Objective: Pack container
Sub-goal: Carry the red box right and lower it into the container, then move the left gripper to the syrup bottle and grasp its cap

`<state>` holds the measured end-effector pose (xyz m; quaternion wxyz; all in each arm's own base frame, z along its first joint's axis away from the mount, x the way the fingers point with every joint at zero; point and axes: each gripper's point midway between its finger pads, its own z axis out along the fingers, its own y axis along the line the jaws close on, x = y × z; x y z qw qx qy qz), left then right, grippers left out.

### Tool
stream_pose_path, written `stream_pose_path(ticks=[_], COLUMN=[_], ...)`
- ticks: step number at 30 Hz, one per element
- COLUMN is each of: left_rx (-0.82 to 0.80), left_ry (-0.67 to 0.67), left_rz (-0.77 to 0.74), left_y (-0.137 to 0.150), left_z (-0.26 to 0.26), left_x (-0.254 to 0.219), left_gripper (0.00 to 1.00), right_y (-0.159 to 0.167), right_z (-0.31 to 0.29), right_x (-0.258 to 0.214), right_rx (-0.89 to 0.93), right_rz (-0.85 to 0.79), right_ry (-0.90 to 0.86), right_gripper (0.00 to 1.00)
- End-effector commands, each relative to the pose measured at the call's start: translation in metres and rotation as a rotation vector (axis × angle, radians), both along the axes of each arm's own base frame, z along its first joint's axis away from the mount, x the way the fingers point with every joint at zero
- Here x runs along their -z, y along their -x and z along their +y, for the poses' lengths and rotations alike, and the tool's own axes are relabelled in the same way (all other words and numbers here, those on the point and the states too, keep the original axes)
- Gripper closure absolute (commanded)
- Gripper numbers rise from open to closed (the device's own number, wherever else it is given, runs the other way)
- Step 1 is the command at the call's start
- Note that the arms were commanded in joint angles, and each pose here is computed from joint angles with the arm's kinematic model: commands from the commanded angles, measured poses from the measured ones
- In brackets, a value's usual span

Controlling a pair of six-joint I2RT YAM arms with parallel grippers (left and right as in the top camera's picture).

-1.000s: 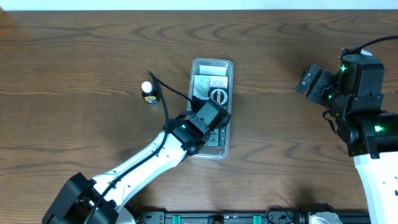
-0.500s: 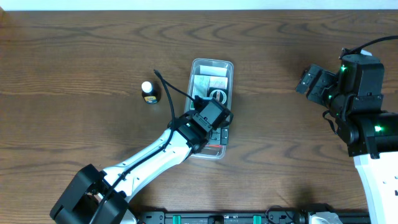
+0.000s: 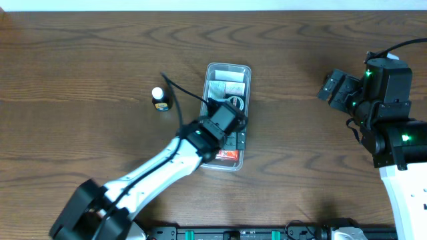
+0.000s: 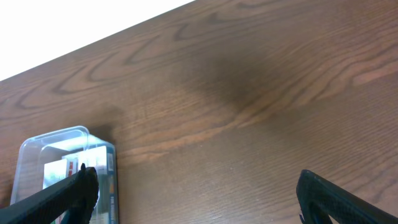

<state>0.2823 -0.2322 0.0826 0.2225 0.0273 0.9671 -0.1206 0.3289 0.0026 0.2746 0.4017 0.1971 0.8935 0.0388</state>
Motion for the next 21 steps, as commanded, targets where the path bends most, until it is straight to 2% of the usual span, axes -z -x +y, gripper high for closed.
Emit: stream_pose_path(ticks=[1, 7, 12, 16, 21], left_rx=[0.004, -0.151, -0.267, -0.291, -0.215], left_ry=[0.055, 0.012, -0.071, -0.096, -0.158], left_rz=[-0.155, -0.283, -0.245, -0.183, -0.180], left_y=[-0.027, -0.064, -0.088, -0.098, -0.112], left_z=[0.013, 0.096, 0.164, 0.188, 0.191], left_x=[-0.060, -0.099, -0.080, -0.053, -0.033], left_gripper=[0.00, 0.00, 0.00, 0.08, 0.13], right_y=[0.000, 0.000, 0.000, 0.000, 0.000], right_z=[-0.004, -0.004, -0.004, -0.004, -0.004], right_x=[0.000, 0.000, 0.000, 0.000, 0.000], right_rx=[0.017, 0.017, 0.017, 0.017, 0.017], right_rz=[-0.001, -0.001, -0.001, -0.001, -0.001], right_ry=[0.000, 0.000, 0.000, 0.000, 0.000], right_gripper=[0.01, 0.01, 0.01, 0.01, 0.01])
